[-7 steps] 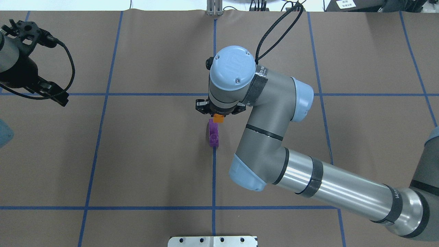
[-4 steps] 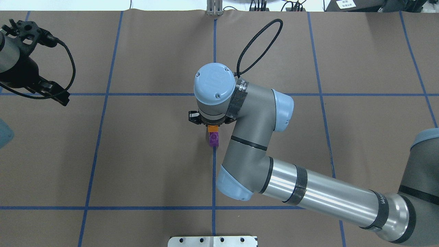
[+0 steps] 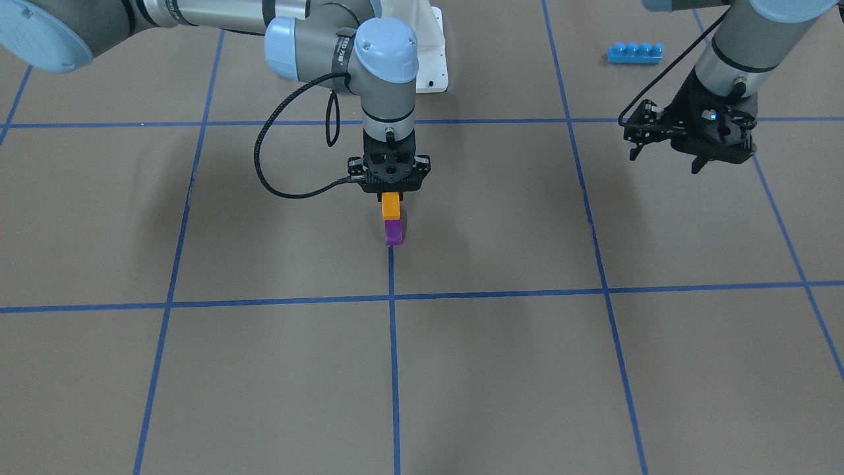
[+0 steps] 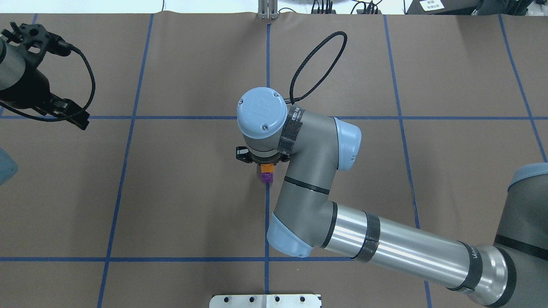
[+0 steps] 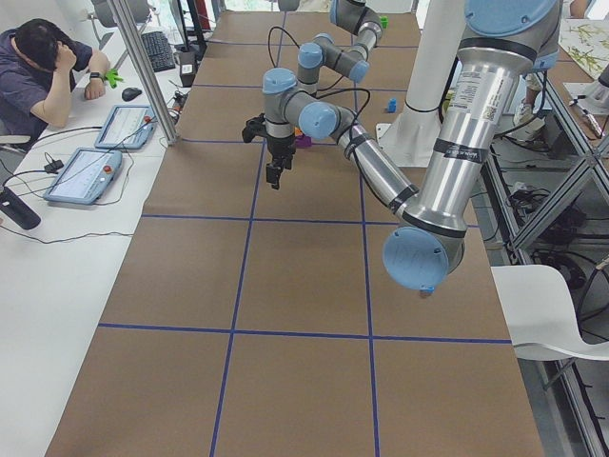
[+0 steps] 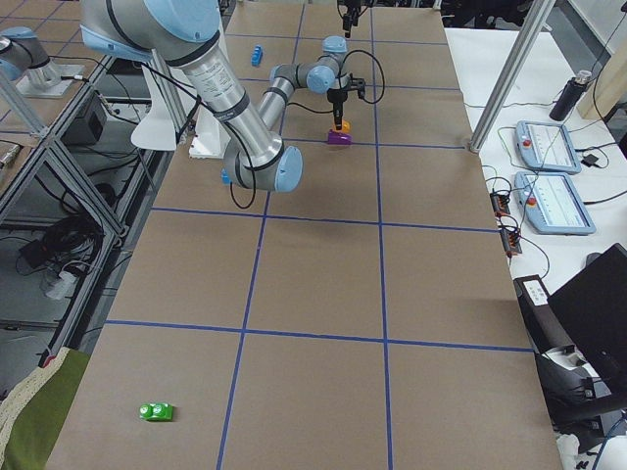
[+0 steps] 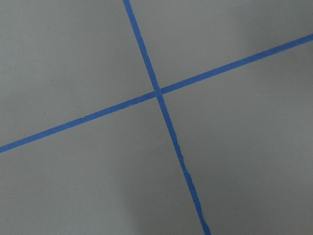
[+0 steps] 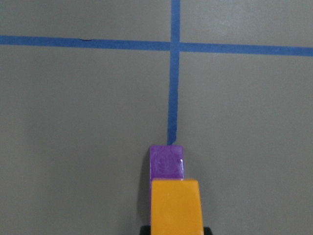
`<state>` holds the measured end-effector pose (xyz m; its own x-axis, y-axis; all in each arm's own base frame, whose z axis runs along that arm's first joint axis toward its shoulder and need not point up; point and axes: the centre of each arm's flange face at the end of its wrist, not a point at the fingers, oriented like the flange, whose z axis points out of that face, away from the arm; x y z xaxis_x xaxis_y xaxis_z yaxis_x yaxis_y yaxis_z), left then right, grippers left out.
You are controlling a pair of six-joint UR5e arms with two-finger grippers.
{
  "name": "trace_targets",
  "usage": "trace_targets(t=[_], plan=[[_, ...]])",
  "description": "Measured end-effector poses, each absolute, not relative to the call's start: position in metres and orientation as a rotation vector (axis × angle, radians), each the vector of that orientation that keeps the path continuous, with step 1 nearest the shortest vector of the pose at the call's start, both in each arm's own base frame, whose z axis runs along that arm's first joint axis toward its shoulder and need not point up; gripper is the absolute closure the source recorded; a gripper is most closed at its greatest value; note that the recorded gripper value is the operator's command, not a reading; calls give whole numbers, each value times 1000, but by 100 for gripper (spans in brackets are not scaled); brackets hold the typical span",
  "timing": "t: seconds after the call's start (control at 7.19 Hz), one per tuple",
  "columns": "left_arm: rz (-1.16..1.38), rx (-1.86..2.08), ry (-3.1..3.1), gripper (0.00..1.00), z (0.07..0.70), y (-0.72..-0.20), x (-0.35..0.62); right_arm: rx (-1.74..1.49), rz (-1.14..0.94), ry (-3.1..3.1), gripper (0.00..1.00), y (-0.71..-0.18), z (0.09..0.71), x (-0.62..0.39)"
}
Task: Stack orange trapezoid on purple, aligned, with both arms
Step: 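Lower the orange block onto the purple block, aligning their edges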
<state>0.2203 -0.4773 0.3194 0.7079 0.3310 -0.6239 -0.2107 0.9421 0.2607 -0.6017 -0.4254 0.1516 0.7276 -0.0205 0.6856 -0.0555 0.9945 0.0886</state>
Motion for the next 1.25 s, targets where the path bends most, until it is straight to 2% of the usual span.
trace_targets(t=[1.25], plan=[[303,174,725,0,320,-477,221,102,-9,-748,100,-414,159,-611]])
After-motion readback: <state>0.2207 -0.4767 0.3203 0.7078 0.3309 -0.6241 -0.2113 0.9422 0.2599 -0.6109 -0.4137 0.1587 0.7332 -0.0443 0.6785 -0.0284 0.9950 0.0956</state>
